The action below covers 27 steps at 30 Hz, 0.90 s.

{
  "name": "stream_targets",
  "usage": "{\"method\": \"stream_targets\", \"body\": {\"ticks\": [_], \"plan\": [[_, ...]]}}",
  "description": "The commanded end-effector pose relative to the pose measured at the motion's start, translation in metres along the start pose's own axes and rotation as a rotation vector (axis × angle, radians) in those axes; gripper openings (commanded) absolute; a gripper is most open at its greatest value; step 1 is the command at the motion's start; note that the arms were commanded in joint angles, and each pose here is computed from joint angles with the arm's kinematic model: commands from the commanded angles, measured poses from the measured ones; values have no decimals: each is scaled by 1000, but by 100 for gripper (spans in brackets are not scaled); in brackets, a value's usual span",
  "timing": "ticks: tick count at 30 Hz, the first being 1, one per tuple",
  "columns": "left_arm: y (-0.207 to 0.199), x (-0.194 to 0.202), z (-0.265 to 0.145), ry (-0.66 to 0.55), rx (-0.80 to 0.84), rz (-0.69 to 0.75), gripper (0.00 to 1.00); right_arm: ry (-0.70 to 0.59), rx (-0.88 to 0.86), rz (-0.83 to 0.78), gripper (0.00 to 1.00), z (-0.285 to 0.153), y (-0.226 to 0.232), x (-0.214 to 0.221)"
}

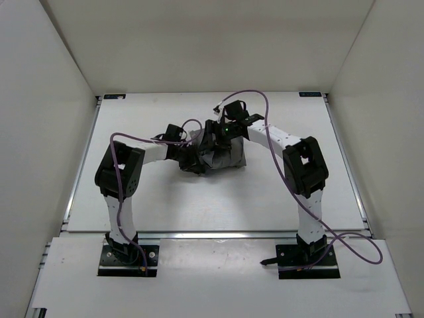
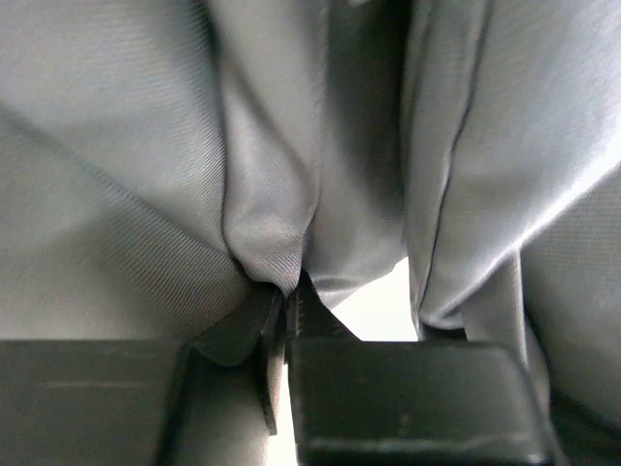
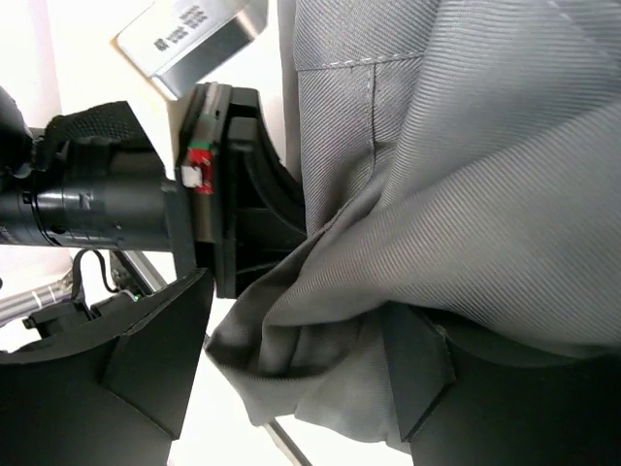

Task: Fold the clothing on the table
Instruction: Fold the skirt

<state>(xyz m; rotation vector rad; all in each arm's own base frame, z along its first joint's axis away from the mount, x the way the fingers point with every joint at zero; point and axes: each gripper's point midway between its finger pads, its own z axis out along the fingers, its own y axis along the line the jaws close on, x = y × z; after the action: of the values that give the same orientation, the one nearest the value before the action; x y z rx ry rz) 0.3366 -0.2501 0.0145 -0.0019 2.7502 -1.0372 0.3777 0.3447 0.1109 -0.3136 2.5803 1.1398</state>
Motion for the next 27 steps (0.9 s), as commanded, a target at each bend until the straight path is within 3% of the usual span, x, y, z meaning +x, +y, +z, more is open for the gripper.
{"method": "stream_targets", "body": {"ticks": [1, 5, 9, 12, 13, 17, 21, 24, 26, 27], "plan": [[2, -6, -21, -42, -8, -14, 17, -91, 1, -39, 66, -27, 12, -29], [-3, -20, -47, -94, 59, -54, 24, -181, -6, -63, 64, -63, 21, -48], [-13, -34, -82, -183, 100, -55, 29, -298, -8, -89, 55, -102, 29, -63], [-20, -37, -101, -217, 130, -62, 33, -367, 52, -124, 40, -122, 21, -70], [-24, -40, -107, -238, 132, -49, 34, -371, 80, -131, 31, -124, 13, -69], [-37, -46, -127, -288, 150, -39, 33, -288, 196, -117, 1, -113, -31, -49], [-75, -57, -140, -361, 237, 31, 19, -182, 244, -104, 0, -82, -62, -29], [-104, -53, -132, -352, 315, 55, 15, -149, 197, -104, 0, -65, -60, -25], [-121, -54, -124, -348, 354, 85, 18, -142, 180, -105, 0, -57, -62, -25], [-125, -51, -114, -331, 346, 91, 27, -130, 184, -108, 0, -52, -64, -23]]}}
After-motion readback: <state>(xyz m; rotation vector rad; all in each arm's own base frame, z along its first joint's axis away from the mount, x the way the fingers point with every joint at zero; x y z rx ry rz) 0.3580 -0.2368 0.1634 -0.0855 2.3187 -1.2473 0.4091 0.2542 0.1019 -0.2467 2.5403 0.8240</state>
